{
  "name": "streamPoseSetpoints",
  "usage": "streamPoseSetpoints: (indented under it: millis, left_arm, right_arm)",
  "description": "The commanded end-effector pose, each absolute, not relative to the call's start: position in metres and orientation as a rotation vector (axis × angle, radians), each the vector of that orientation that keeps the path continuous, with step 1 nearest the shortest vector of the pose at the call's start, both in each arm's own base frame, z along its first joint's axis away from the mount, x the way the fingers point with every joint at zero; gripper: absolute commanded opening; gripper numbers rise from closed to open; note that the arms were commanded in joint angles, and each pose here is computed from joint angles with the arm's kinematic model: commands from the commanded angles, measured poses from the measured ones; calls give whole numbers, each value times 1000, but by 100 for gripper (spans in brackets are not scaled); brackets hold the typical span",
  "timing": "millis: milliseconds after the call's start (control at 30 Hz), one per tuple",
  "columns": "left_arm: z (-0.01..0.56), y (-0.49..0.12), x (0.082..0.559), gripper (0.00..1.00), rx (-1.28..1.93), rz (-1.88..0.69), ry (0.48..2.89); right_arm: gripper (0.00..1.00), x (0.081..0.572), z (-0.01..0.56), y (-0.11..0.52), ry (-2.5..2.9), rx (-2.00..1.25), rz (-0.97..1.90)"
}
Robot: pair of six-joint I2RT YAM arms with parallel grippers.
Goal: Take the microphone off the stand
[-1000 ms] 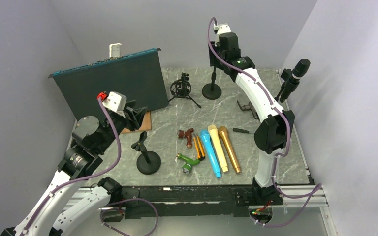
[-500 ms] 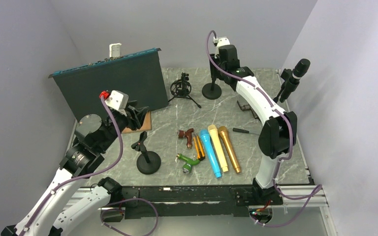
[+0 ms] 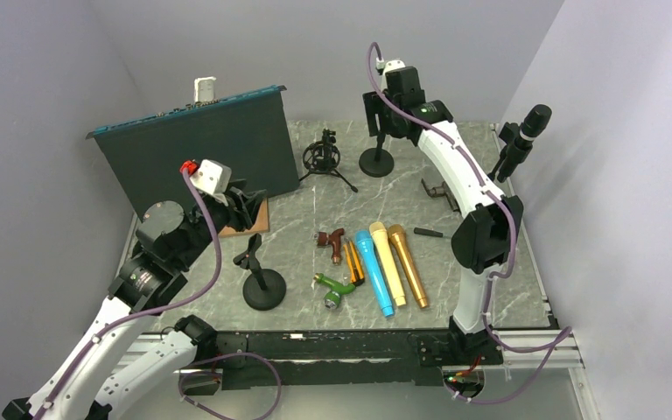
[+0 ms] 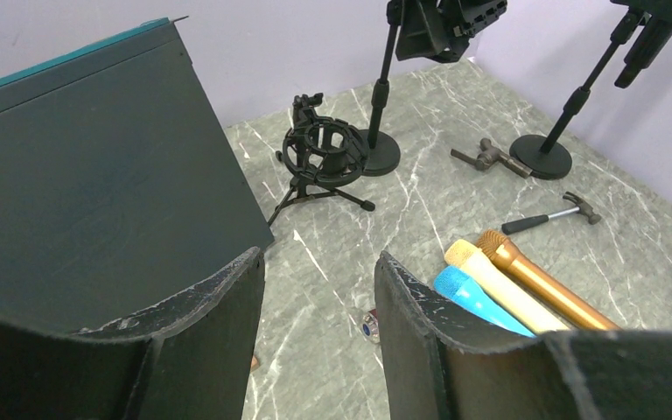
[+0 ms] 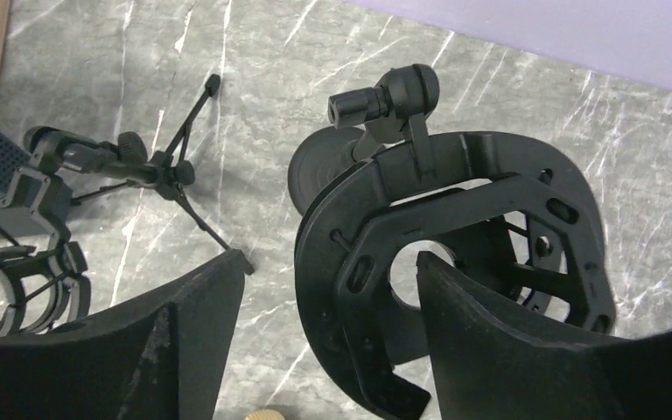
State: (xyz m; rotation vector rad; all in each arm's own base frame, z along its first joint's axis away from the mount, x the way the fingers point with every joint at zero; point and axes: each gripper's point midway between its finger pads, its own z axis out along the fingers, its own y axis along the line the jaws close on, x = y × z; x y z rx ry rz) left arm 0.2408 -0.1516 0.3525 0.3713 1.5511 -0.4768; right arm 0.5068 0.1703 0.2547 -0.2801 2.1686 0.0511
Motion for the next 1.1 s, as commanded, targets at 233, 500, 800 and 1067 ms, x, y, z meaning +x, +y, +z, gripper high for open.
streamPoseSetpoints:
  millis: [233, 500, 800, 1067]
  left_arm:
    - [368, -154, 238, 54, 366, -505, 1507]
    - [368, -154, 239, 54, 366, -503, 1507]
    - [366, -154, 240, 54, 366, -497, 1515]
    - [364, -156, 241, 54, 371, -500, 1522]
  right_arm:
    - [81, 514, 346, 162, 1991, -285, 14]
    - [70, 533, 346, 163, 1937, -329, -30]
    - [47, 562, 316, 162, 1961, -401, -71]
    - [27, 563, 270, 163, 2049, -482, -81]
